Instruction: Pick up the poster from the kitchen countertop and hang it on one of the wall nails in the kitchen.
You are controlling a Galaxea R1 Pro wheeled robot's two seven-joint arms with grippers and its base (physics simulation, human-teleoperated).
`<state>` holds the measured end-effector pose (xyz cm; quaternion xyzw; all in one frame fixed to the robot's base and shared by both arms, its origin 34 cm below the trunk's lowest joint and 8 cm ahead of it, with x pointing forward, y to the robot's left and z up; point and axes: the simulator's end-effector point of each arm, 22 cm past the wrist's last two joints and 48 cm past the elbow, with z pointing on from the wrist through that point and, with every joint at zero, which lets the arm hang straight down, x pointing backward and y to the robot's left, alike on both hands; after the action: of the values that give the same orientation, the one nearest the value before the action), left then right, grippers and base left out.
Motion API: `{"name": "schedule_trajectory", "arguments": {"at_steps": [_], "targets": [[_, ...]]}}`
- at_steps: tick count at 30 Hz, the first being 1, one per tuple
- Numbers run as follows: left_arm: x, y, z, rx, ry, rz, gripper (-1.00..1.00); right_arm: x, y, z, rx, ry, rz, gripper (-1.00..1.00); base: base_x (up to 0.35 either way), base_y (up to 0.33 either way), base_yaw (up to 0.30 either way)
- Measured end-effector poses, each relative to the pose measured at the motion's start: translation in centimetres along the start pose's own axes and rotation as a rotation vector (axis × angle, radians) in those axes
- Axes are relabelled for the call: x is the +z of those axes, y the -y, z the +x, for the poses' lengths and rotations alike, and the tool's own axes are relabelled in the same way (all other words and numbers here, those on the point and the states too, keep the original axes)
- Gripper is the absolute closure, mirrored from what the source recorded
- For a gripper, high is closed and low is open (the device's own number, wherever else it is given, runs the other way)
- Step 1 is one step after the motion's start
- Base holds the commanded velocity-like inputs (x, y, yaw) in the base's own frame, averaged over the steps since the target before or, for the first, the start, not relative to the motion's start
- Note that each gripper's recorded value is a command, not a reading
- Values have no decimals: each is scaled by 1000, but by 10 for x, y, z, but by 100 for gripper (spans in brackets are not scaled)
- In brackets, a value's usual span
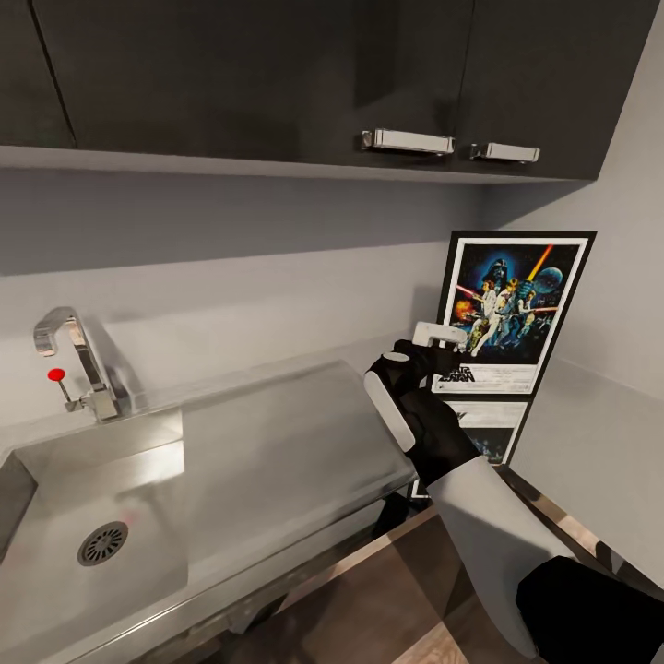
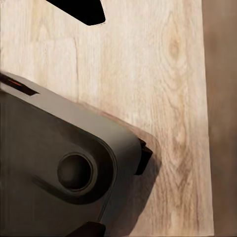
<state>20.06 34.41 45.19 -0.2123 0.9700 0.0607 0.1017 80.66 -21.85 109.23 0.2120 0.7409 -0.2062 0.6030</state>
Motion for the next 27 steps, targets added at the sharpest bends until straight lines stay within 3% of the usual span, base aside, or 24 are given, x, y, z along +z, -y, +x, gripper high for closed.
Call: {"name": "schedule_trajectory", "arguments": {"at_steps": [6, 27], "targets": [[-1, -3, 30, 1, -62, -4, -100, 0, 0, 0, 0, 0, 1, -100, 0, 0, 0], [-2, -4, 33, 0, -69, -5, -100, 1, 0, 1, -2, -4, -2, -100, 35, -60, 0]]}}
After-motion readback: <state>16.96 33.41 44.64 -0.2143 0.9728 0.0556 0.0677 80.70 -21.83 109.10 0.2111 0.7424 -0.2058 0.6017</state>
